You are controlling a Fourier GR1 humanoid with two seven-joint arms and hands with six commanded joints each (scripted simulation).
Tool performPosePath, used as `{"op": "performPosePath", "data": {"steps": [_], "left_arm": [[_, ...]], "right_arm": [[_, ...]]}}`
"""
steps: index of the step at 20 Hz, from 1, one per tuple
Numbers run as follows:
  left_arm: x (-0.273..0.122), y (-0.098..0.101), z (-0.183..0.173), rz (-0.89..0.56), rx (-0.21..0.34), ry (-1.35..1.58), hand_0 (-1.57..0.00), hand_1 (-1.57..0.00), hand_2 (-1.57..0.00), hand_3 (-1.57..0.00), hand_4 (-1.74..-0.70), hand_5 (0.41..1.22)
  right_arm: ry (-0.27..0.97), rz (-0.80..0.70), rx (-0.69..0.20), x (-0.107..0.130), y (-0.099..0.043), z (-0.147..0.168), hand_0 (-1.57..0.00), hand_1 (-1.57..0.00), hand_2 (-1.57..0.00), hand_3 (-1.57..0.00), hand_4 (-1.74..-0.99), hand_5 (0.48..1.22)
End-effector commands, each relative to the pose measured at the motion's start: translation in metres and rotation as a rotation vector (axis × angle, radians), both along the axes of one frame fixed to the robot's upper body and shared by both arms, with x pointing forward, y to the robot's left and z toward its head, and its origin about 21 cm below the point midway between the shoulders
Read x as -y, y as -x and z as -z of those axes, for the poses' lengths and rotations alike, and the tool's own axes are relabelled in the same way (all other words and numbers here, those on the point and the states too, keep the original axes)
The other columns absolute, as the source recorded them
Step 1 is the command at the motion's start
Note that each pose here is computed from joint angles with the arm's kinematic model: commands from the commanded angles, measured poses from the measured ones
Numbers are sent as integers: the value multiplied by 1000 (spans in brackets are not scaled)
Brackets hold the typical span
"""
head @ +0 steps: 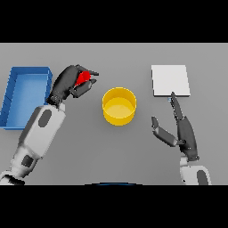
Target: Pick up the red beaker and tilt it to pour out 1 green nut into yellow bowl. Pick up the yellow bowl and place it on the metallic measuring scale.
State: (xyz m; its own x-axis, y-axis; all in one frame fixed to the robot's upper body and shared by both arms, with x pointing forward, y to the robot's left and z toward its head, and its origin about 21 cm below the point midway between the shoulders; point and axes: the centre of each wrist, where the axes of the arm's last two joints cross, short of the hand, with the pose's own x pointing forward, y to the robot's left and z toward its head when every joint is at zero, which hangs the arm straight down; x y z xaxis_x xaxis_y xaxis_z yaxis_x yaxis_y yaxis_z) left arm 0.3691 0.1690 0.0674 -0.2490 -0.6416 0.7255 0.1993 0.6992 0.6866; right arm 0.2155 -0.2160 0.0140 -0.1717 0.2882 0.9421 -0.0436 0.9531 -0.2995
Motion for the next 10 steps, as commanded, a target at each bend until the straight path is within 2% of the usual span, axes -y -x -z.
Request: {"op": "performPosePath", "data": {"steps": [1,2,4,8,10], "left_arm": [[3,-1,0,23,18,-62,-1566,-1566,-1566,-1566,-1736,1112],[8,-2,-1,52,37,-145,-1567,-1567,-1567,-1567,-1737,1112],[15,-6,-9,111,96,-325,-1568,-1568,-1568,-1568,-1738,1137],[36,-18,-20,204,175,-608,-1570,-1570,-1570,-1570,-1740,1177],[40,-24,-23,256,193,-739,-1570,-1570,-1570,-1570,-1740,1193]], "right_arm": [[2,-1,-6,-1,-1,0,1,1,1,1,-1251,714],[7,4,-5,-2,-4,-2,1,1,1,1,-1254,717],[-5,-4,-2,-3,-5,-1,1,1,1,1,-1266,720],[-17,-9,-16,-6,-6,0,1,1,1,1,-1268,722],[-19,-4,-1,-4,-8,-3,1,1,1,1,-1264,717]]}}
